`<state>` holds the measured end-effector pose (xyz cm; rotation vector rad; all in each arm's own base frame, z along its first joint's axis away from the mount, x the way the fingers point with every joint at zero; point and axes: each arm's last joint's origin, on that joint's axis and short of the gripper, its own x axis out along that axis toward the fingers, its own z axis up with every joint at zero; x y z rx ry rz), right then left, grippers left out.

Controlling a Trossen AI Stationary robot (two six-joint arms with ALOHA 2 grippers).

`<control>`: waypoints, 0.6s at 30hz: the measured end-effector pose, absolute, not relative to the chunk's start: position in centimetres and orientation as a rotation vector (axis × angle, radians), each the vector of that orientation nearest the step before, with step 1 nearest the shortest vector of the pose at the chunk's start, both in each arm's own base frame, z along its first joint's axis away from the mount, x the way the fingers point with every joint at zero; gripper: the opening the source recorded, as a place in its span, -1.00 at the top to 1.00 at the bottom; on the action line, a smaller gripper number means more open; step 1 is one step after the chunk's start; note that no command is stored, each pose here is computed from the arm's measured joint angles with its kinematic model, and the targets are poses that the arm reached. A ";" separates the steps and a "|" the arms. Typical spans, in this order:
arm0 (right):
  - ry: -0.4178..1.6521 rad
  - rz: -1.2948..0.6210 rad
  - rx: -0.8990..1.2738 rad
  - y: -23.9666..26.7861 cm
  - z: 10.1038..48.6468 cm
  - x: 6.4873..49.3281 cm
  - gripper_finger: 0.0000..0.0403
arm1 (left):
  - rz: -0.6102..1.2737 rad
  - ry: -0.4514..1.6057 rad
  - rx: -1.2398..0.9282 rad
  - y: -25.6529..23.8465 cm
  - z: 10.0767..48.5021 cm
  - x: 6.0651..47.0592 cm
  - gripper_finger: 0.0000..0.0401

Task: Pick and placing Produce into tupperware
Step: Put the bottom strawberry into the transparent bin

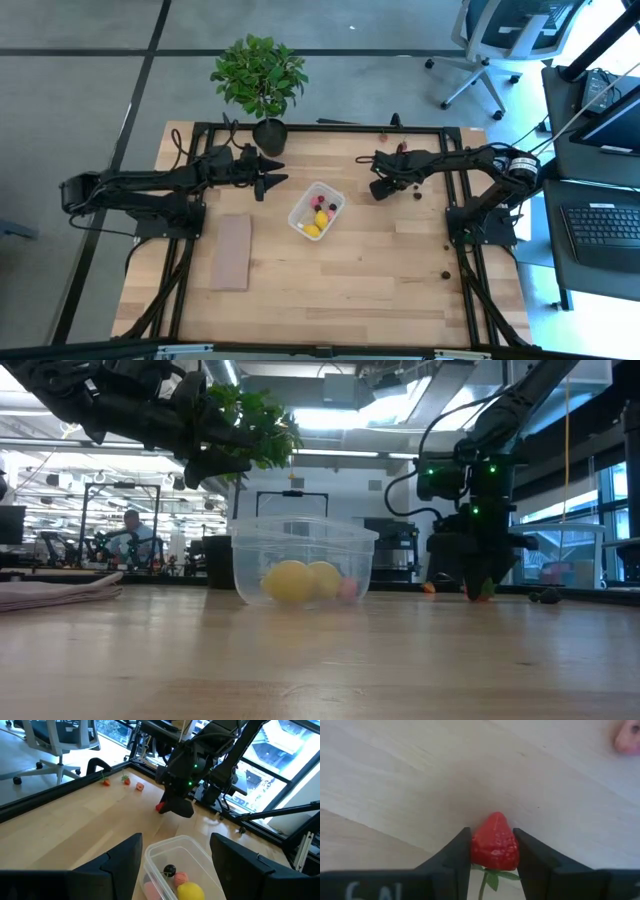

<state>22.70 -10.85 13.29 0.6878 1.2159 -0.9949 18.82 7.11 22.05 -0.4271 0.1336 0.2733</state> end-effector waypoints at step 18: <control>0.874 -0.470 0.540 -6.8 25.9 32.8 0.36 | 0.274 0.135 -0.428 7.1 22.0 18.8 -0.12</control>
